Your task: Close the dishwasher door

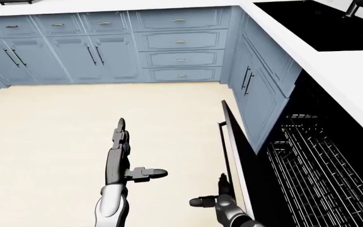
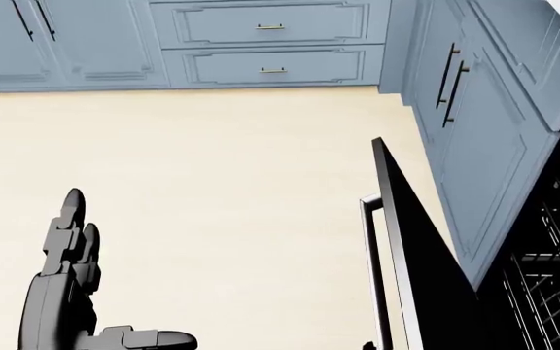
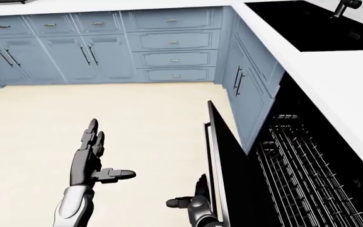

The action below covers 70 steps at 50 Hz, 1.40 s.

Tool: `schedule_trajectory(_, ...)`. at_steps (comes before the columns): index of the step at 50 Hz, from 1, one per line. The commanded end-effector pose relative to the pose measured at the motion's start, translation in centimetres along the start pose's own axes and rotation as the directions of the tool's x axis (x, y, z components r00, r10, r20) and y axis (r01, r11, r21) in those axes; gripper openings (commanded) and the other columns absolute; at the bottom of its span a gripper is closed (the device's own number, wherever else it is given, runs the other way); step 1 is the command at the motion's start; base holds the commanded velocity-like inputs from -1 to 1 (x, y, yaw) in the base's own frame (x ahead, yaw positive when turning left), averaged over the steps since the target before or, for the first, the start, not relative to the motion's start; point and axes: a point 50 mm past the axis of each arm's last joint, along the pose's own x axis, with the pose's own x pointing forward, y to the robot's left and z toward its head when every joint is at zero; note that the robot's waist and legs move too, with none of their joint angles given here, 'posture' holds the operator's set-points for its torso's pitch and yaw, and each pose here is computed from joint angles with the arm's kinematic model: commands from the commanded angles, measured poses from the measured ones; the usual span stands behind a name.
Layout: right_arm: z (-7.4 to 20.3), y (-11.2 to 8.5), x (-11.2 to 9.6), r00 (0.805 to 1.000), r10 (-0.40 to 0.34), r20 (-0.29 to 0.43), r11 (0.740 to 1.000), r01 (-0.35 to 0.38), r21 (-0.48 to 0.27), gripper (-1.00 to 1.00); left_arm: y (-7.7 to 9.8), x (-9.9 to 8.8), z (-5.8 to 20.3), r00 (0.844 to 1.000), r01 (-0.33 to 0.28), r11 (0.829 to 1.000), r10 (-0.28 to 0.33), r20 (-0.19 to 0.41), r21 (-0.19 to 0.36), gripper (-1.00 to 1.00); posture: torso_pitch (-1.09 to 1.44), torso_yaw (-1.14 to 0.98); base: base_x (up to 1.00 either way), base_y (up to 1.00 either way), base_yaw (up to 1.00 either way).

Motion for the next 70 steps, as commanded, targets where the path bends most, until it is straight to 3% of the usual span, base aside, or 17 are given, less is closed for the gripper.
schedule_trajectory(1,0.4,-3.0,0.8,0.987,-0.158,0.006,0.987,0.158,-0.007,1.0,0.0,0.3,1.7,0.996,-0.001,1.0,0.001,0.089,0.002,1.0,0.0,0.0,0.0,0.0,0.0)
schedule_trajectory(28,0.2,-4.1,0.8,0.964,-0.266,0.014,0.963,0.266,-0.035,1.0,0.1,0.3,1.7,0.996,-0.003,1.0,0.003,0.091,0.001,1.0,0.0,0.0,0.0,0.0,0.0)
schedule_trajectory(70,0.3,-5.6,0.9,0.928,-0.372,0.031,0.924,0.374,-0.078,1.0,0.1,0.2,1.9,0.996,-0.001,1.0,0.001,0.094,0.001,1.0,0.0,0.0,0.0,0.0,0.0)
